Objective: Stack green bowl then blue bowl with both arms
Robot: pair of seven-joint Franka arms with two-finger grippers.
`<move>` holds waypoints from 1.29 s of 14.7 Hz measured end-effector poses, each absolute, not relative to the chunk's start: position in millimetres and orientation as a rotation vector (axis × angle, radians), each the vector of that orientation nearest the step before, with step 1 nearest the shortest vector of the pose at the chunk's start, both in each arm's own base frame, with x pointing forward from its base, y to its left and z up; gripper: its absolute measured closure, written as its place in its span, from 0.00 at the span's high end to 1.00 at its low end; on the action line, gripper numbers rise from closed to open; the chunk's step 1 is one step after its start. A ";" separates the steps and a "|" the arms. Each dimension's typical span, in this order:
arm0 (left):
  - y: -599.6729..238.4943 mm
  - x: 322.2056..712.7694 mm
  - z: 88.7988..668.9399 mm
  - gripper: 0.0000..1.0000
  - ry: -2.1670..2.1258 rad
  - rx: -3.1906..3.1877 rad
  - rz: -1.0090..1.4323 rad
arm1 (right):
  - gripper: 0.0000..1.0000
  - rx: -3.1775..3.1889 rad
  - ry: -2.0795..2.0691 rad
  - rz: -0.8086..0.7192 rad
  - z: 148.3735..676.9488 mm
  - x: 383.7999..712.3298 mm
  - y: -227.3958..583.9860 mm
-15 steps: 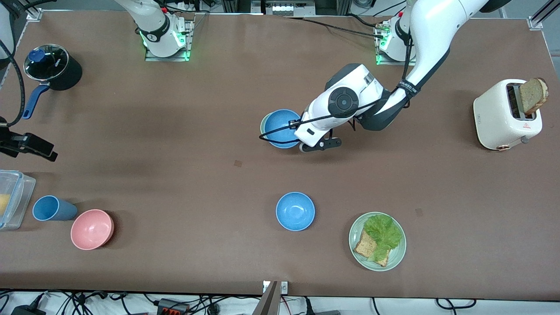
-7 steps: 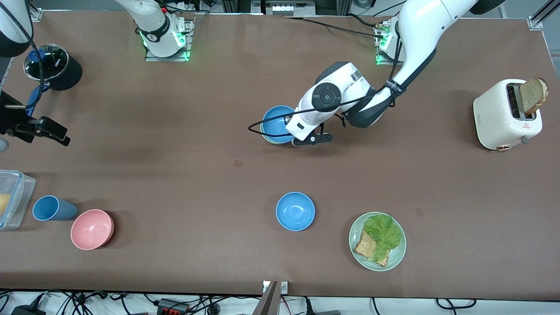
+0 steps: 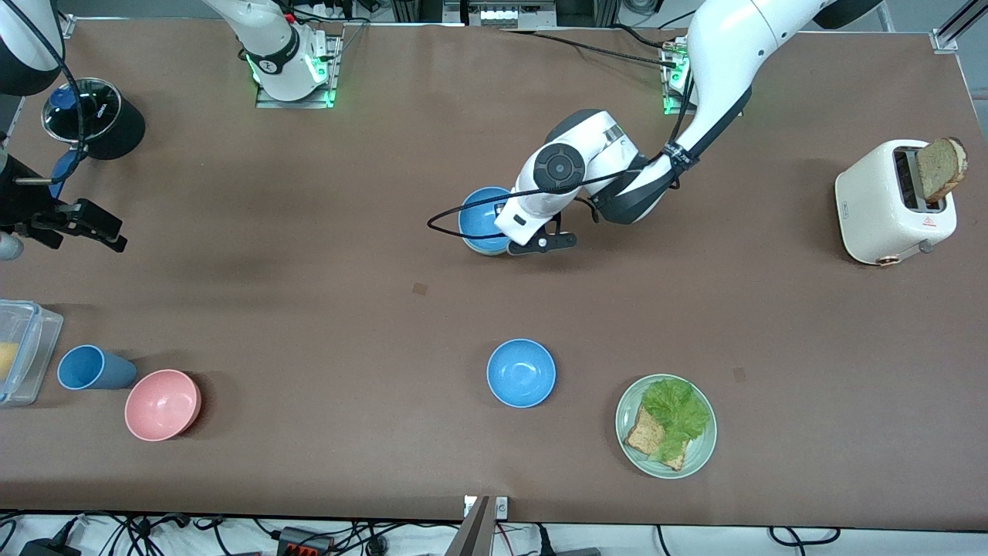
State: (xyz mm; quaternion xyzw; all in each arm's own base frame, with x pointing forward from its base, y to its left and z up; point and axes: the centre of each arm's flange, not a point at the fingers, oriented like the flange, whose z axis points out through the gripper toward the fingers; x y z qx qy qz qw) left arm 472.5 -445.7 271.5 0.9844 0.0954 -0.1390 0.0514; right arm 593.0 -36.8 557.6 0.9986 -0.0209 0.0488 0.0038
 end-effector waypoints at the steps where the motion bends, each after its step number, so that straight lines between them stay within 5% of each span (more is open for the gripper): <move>1: -447.2 472.4 269.9 0.05 0.301 2.993 -0.414 | 1.00 3.130 -0.065 0.149 558.6 591.9 -36.7; 5: -449.0 474.6 266.1 0.14 0.414 2.981 -0.400 | 1.00 3.133 -0.048 0.128 563.0 587.0 -35.7; 8: -435.1 493.0 276.4 0.38 0.498 2.968 -0.385 | 1.00 3.138 -0.045 0.043 559.1 581.2 -35.0; 19: -242.2 622.3 418.7 0.44 0.486 2.836 -0.309 | 1.00 3.138 -0.010 0.068 572.1 582.6 -23.6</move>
